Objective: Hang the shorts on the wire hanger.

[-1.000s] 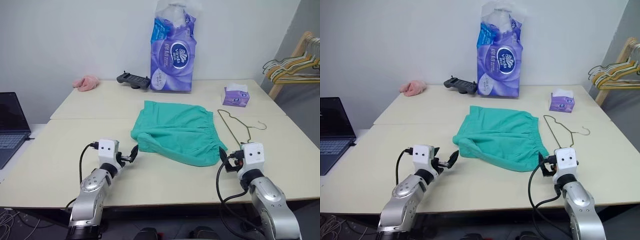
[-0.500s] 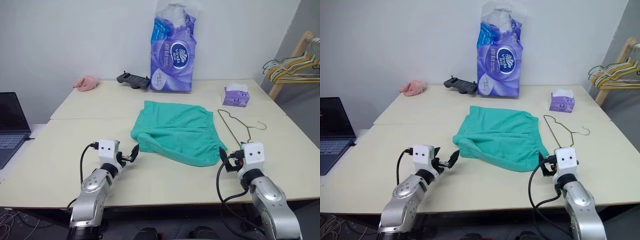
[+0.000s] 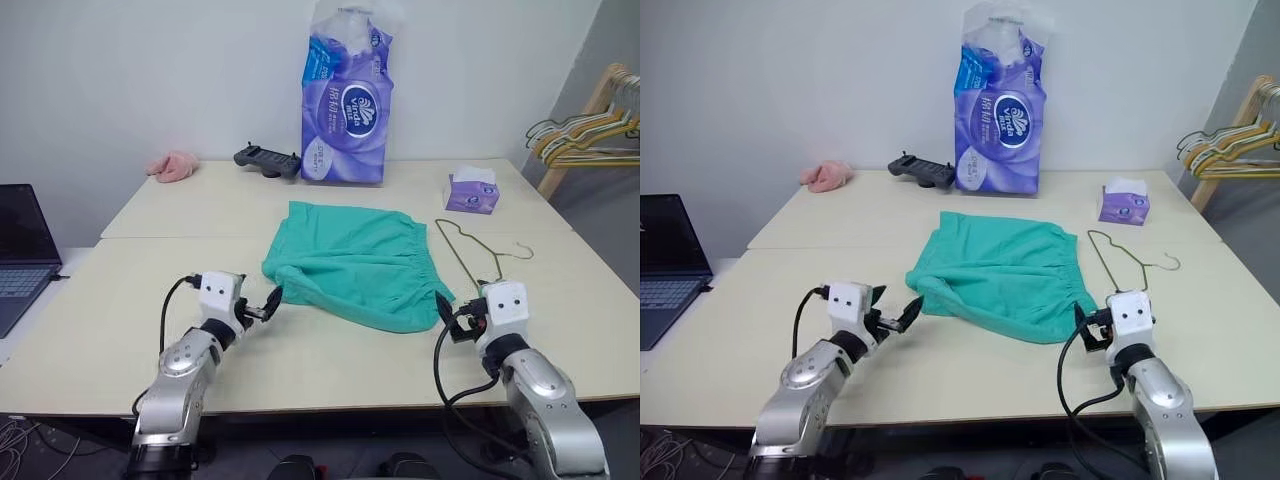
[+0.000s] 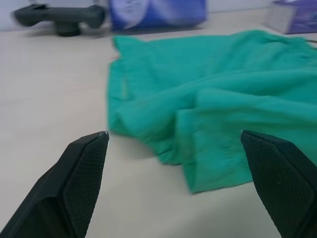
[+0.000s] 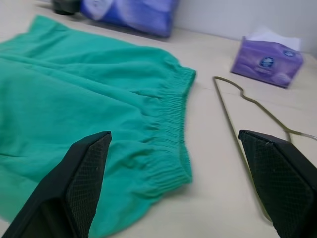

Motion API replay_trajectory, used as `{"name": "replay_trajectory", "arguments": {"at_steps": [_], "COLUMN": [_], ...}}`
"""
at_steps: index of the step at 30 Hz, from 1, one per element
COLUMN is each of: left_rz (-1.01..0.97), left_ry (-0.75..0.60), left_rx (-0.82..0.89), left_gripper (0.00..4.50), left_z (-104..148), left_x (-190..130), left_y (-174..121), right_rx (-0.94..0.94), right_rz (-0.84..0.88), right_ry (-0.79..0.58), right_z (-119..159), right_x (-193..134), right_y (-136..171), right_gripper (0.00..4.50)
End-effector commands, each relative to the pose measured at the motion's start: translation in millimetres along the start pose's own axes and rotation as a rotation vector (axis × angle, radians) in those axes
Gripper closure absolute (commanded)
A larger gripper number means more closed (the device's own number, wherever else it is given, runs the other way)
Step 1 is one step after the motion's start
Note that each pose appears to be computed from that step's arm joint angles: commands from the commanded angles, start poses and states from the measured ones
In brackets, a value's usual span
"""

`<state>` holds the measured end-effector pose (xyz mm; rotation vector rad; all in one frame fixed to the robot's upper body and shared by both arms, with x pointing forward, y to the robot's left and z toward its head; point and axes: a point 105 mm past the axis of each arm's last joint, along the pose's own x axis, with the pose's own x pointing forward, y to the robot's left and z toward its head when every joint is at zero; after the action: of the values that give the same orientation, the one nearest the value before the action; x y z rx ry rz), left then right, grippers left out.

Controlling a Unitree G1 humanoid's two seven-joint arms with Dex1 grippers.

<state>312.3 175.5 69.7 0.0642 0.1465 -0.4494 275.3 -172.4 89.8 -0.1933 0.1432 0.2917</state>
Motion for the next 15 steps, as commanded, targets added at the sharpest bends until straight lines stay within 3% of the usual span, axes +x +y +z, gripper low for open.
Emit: {"name": "replay_trajectory", "arguments": {"at_steps": [1, 6, 15], "left_rz": [-0.198, -0.31, -0.317], "left_ry": [0.023, 0.097, 0.092], "left_rx": [0.006, 0.03, 0.016], "left_gripper": [0.0, 0.0, 0.0], "left_z": [2.8, -9.3, -12.7], "left_x": [6.5, 15.5, 27.9], "left_y": [-17.9, -8.7, -2.9], "right_rx": [0.008, 0.01, 0.044], "right_rz": [0.226, 0.496, 0.399], "right_ry": [0.027, 0.132, 0.11], "right_z": [3.1, -3.6, 0.0], "right_x": [1.2, -0.2, 23.1], "right_y": [14.7, 17.8, -6.7], "right_gripper": [0.12, 0.12, 0.12]}}
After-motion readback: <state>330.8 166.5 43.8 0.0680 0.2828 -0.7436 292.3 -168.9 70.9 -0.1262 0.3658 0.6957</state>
